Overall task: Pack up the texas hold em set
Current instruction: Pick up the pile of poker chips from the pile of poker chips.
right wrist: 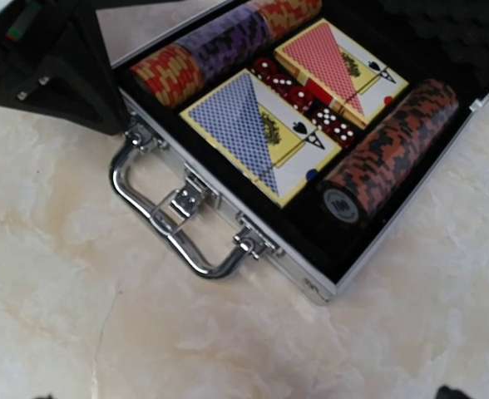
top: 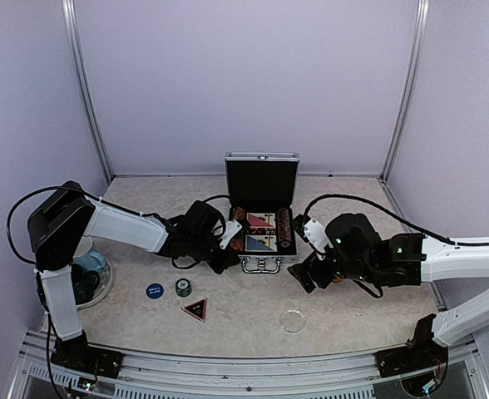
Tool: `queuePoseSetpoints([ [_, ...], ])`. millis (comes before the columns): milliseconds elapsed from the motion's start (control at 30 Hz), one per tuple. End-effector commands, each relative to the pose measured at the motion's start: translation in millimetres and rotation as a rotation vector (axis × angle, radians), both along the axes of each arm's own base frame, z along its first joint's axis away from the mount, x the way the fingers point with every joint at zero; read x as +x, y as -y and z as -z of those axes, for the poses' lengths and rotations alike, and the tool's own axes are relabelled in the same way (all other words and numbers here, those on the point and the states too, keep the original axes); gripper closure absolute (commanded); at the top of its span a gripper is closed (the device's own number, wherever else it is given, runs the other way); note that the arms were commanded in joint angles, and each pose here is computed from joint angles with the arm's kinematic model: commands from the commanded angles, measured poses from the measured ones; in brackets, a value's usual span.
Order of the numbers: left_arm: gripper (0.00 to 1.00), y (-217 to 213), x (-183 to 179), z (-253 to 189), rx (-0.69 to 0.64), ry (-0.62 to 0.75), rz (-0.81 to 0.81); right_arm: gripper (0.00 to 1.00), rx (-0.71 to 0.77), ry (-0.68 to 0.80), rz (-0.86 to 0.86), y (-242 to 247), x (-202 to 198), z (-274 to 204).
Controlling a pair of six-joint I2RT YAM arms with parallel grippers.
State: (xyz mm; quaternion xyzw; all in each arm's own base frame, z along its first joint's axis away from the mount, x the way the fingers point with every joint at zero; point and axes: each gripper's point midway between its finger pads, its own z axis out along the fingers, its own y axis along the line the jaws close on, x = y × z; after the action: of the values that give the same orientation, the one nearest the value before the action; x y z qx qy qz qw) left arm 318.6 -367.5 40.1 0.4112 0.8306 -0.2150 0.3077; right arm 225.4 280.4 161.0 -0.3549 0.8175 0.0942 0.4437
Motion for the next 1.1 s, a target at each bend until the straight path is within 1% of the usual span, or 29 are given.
queuePoseSetpoints([
  [0, 1.00, -3, 32, -27, -0.042, 0.098, -0.078, 0.01, 0.034, 0.009, 0.009, -5, 4, -10],
  [533, 1.00, -5, 37, -47, -0.107, 0.141, -0.108, 0.01, 0.027, 0.005, 0.015, -3, 4, -5],
  [1067, 1.00, -2, 33, -36, -0.107, 0.112, -0.104, 0.01, 0.009, -0.017, -0.001, -5, 2, 8],
])
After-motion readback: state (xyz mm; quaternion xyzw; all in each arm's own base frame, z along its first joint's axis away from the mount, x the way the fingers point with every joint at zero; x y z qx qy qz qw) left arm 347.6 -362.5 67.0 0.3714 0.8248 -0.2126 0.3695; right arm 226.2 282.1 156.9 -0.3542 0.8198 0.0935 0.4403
